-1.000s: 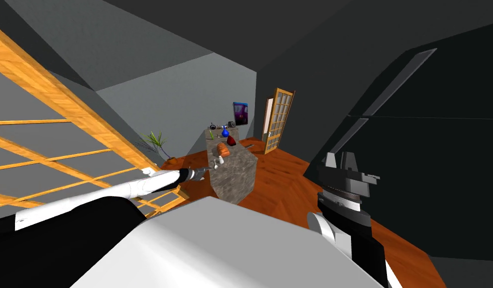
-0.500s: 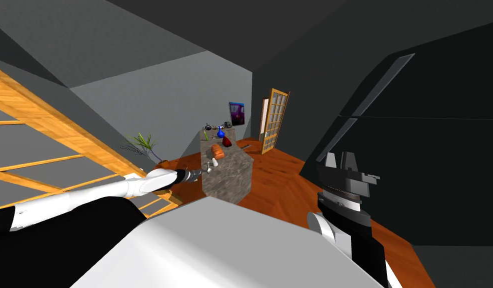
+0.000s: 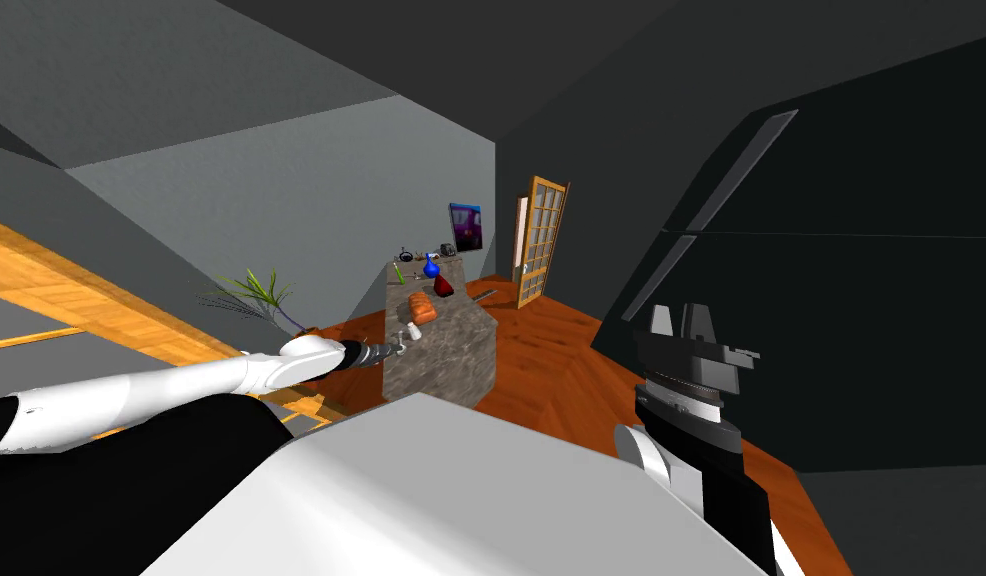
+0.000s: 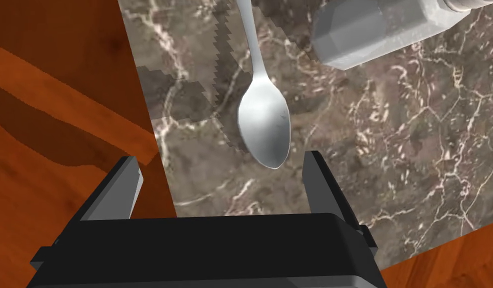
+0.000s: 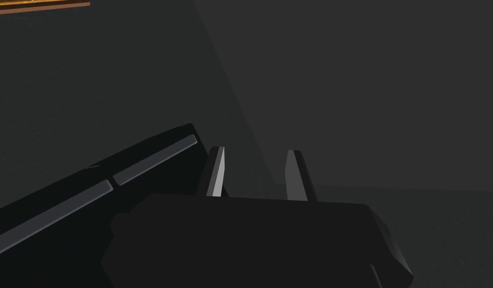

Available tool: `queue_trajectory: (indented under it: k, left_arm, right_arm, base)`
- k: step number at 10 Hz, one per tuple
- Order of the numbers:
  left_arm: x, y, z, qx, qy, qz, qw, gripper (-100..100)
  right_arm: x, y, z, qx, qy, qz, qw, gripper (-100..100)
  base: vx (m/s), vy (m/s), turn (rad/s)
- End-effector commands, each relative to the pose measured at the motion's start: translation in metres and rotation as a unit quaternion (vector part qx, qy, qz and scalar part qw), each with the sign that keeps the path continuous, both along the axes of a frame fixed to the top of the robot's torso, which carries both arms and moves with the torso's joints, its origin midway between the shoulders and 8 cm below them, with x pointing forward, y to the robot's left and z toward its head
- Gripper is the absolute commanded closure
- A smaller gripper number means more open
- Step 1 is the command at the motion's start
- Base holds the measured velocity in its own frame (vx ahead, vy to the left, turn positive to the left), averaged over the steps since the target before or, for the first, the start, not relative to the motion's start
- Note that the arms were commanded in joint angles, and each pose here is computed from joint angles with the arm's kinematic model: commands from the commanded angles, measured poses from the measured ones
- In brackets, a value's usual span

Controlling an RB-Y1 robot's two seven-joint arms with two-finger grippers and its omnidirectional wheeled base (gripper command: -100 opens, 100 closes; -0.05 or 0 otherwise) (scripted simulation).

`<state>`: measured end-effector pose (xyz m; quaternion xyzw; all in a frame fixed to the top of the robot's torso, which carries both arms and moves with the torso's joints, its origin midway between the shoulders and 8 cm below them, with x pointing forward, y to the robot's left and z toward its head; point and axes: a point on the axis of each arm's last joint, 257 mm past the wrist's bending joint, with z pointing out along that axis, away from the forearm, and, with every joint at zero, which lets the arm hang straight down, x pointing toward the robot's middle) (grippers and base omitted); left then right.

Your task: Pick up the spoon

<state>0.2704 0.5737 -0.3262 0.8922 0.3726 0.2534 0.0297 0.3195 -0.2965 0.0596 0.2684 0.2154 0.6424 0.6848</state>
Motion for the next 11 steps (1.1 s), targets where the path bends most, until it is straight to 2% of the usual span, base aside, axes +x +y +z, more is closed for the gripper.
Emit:
queue_trajectory:
  k: [1, 2, 3, 5, 7, 8, 9, 10, 11]
  left_arm:
    - [-0.001, 0.007, -0.001, 0.017, 0.007, -0.01, 0.9998, -100]
    - [-0.01, 0.022, -0.002, 0.045, 0.023, -0.025, 0.9984, -100]
    - [-0.01, 0.022, -0.002, 0.045, 0.023, -0.025, 0.9984, -100]
    - [-0.024, 0.045, -0.001, 0.087, 0.051, -0.048, 0.9938, -100]
    - [-0.035, 0.061, 0.0, 0.115, 0.071, -0.064, 0.9888, -100]
    - [-0.033, 0.054, 0.0, 0.106, 0.064, -0.058, 0.9906, -100]
    - [-0.034, 0.055, 0.0, 0.108, 0.065, -0.059, 0.9903, 0]
    - [-0.042, 0.059, -0.009, 0.107, 0.065, -0.055, 0.9906, -100]
    - [-0.049, 0.061, -0.016, 0.106, 0.065, -0.052, 0.9908, -100]
  right_arm:
    - [0.0, 0.0, 0.0, 0.0, 0.0, 0.0, 1.0, 0]
    - [0.0, 0.0, 0.0, 0.0, 0.0, 0.0, 1.0, 0]
    - [0.0, 0.0, 0.0, 0.0, 0.0, 0.0, 1.0, 0]
    - [0.0, 0.0, 0.0, 0.0, 0.0, 0.0, 1.0, 0]
    - [0.0, 0.0, 0.0, 0.0, 0.0, 0.0, 1.0, 0]
    - [0.0, 0.0, 0.0, 0.0, 0.0, 0.0, 1.0, 0]
    - [0.0, 0.0, 0.0, 0.0, 0.0, 0.0, 1.0, 0]
    - [0.0, 0.0, 0.0, 0.0, 0.0, 0.0, 1.0, 0]
    - [0.0, 0.0, 0.0, 0.0, 0.0, 0.0, 1.0, 0]
  base:
    - [0.075, -0.048, -0.046]
    - [0.08, -0.057, -0.078]
    - [0.061, -0.045, -0.047]
    - [0.068, -0.061, -0.102]
    - [0.085, -0.071, -0.069]
    - [0.037, -0.025, -0.005]
    - [0.007, -0.005, 0.001]
    - [0.032, 0.01, -0.065]
    - [0.063, 0.019, -0.081]
